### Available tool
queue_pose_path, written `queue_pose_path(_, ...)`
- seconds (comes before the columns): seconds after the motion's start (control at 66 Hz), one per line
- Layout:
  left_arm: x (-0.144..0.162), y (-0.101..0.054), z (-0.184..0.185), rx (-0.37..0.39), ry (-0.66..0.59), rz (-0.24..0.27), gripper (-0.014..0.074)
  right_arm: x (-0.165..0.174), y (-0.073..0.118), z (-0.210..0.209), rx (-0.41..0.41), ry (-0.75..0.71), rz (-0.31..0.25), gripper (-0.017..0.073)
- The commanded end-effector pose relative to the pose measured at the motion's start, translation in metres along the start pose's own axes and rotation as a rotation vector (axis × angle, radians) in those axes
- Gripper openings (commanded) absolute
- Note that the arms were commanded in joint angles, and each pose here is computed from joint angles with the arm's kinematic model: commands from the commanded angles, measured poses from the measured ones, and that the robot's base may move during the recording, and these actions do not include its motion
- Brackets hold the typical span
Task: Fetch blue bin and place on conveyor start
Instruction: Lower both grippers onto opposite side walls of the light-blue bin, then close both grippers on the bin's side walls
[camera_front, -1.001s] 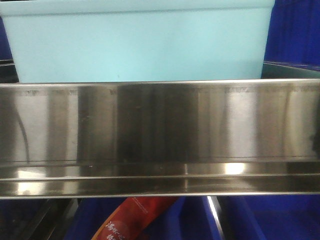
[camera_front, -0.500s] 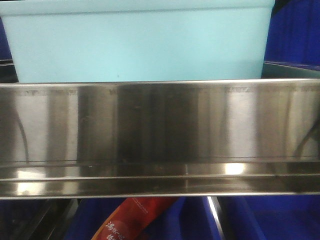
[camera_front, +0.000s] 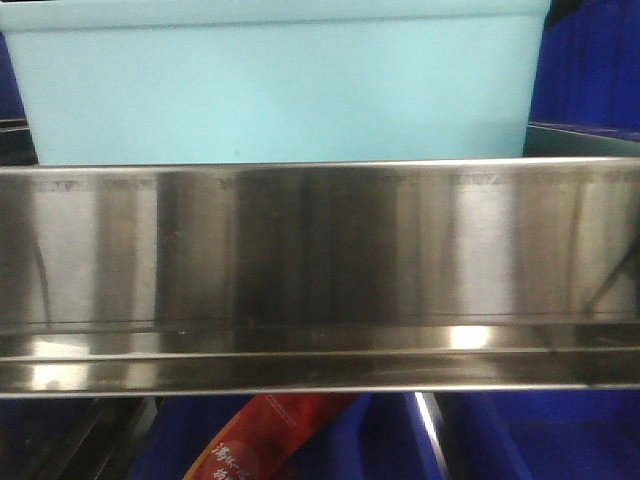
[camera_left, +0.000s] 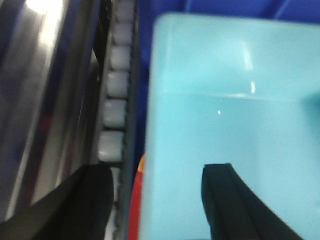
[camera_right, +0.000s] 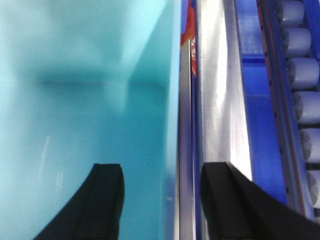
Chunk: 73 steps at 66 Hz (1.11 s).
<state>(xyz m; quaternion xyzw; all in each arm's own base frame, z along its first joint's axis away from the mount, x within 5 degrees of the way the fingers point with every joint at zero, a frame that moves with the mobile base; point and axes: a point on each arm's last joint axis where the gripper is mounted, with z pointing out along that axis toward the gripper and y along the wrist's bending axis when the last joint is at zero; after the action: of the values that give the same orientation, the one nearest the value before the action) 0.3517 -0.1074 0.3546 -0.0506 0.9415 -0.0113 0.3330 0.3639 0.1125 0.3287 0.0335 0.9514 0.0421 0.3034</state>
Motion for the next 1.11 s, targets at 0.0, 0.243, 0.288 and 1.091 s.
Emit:
queue_pose_path(0.0, -0.002, -0.001, -0.001, -0.006, -0.006, -0.01, 0.0308, -0.004, 0.0, -0.005, 0.002, -0.034, -0.013, 0.0255)
queue_pose_path(0.243, 0.009, 0.001, 0.01, -0.053, 0.064, 0.006, 0.0308, -0.005, 0.0, -0.005, -0.002, -0.043, -0.013, 0.0255)
queue_pose_path(0.288, 0.01, 0.002, 0.012, -0.056, 0.072, 0.008, 0.0308, -0.005, 0.0, -0.005, -0.001, -0.041, -0.013, 0.0255)
queue_pose_path(1.091, 0.014, -0.001, 0.02, -0.039, 0.096, -0.002, 0.0308, 0.0, -0.001, 0.003, 0.024, 0.016, -0.014, 0.0255)
